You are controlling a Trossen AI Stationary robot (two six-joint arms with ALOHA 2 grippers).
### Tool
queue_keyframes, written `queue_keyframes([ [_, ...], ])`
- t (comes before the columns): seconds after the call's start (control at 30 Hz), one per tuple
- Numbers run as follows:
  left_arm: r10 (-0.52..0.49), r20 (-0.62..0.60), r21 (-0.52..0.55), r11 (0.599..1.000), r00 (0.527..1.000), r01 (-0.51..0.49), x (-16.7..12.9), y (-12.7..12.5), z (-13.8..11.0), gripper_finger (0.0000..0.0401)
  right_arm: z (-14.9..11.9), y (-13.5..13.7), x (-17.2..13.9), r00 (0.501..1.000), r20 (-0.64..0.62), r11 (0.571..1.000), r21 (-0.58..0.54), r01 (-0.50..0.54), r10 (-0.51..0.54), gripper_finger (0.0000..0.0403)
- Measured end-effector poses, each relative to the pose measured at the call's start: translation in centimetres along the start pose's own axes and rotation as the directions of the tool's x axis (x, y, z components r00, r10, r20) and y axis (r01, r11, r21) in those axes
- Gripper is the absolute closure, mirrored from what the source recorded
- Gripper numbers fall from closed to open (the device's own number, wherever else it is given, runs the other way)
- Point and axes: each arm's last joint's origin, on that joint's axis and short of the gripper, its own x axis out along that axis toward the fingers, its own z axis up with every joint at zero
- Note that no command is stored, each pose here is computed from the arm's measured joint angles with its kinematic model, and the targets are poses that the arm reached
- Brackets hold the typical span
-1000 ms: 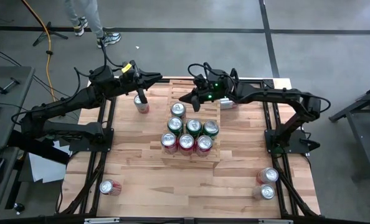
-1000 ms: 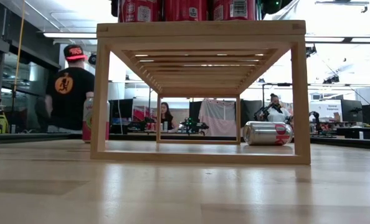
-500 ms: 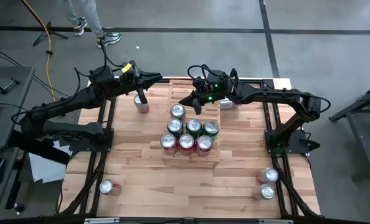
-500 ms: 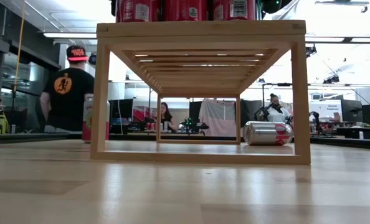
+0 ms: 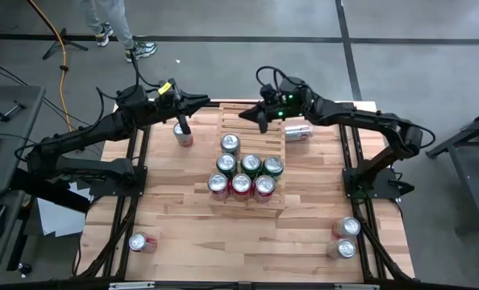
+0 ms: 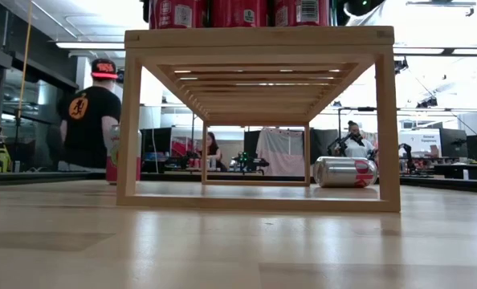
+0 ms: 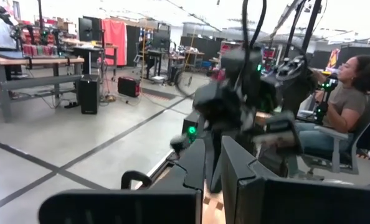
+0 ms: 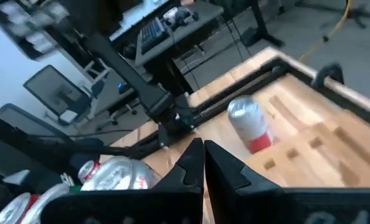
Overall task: Place canned beverage on shelf
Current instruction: Put the top red-silver soda can on the shelf aligned with the other red-silver soda can
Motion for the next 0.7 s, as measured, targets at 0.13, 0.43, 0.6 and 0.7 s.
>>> queue_keyframes([
  [0.13,0.003,-0.019,0.005,1.000,1.000,-0.003,0.0,0.0,-0.2,0.0401,0.7,0.3,-1.8,1.000,0.002,0.998,-0.056,0.020,-0.020,0.0403],
  [0.43,0.003,-0.020,0.006,1.000,1.000,-0.003,0.0,0.0,-0.2,0.0401,1.5,0.7,-5.4,0.996,-0.015,0.988,-0.126,0.091,-0.093,0.0403],
  [0.6,0.004,-0.020,0.006,1.000,1.000,-0.004,0.0,0.0,-0.2,0.0401,1.7,0.7,-6.9,0.991,-0.025,0.981,-0.143,0.129,-0.134,0.0403],
  [0.7,0.005,-0.020,0.006,1.000,1.000,-0.004,0.0,0.0,-0.2,0.0401,1.7,0.6,-7.9,0.982,-0.026,0.970,-0.164,0.182,-0.189,0.0403],
])
